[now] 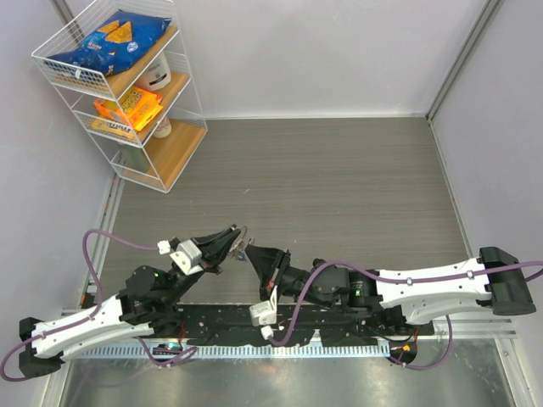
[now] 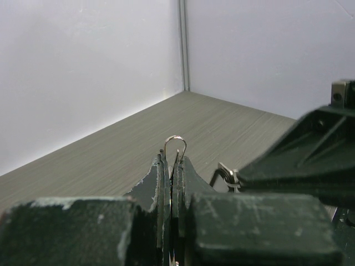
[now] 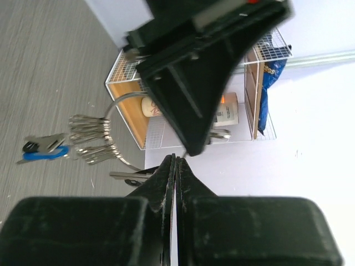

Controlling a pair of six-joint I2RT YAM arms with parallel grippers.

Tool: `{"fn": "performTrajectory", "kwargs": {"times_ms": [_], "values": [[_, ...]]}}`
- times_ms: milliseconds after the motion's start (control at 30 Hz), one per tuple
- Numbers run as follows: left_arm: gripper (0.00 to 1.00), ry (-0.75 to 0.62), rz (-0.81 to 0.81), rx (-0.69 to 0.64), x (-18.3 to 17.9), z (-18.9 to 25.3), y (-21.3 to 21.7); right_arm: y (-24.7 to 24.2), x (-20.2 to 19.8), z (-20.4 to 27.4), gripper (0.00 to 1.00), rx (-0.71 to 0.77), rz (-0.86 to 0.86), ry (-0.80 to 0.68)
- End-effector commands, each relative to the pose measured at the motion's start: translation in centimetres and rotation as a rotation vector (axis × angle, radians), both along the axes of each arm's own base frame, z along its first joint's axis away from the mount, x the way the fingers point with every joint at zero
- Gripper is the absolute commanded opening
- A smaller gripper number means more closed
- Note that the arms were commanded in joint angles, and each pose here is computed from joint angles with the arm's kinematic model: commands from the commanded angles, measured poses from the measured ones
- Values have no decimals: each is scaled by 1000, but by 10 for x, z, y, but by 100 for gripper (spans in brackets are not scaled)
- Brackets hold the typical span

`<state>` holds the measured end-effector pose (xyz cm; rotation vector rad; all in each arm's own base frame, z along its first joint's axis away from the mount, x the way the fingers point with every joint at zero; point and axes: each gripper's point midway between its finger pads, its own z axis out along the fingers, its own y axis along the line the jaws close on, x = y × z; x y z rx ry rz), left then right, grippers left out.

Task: Put the keys on the keyring

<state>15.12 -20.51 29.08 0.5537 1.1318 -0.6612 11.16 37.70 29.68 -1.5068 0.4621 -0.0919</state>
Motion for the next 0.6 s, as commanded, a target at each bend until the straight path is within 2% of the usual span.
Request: {"fn": "performTrajectory", "kwargs": {"times_ms": [0,200,567], "values": [[0,-58,-31,-70,-7,23,2,-6,-4,21,6,54,-34,-155],[0,-82,-63,-55,-12,22,-2,-9,-2,26,6,60,-93,-265],[0,-118,-120,-51,-21,23,-9,-8,-2,30,5,46,-142,-379]]}}
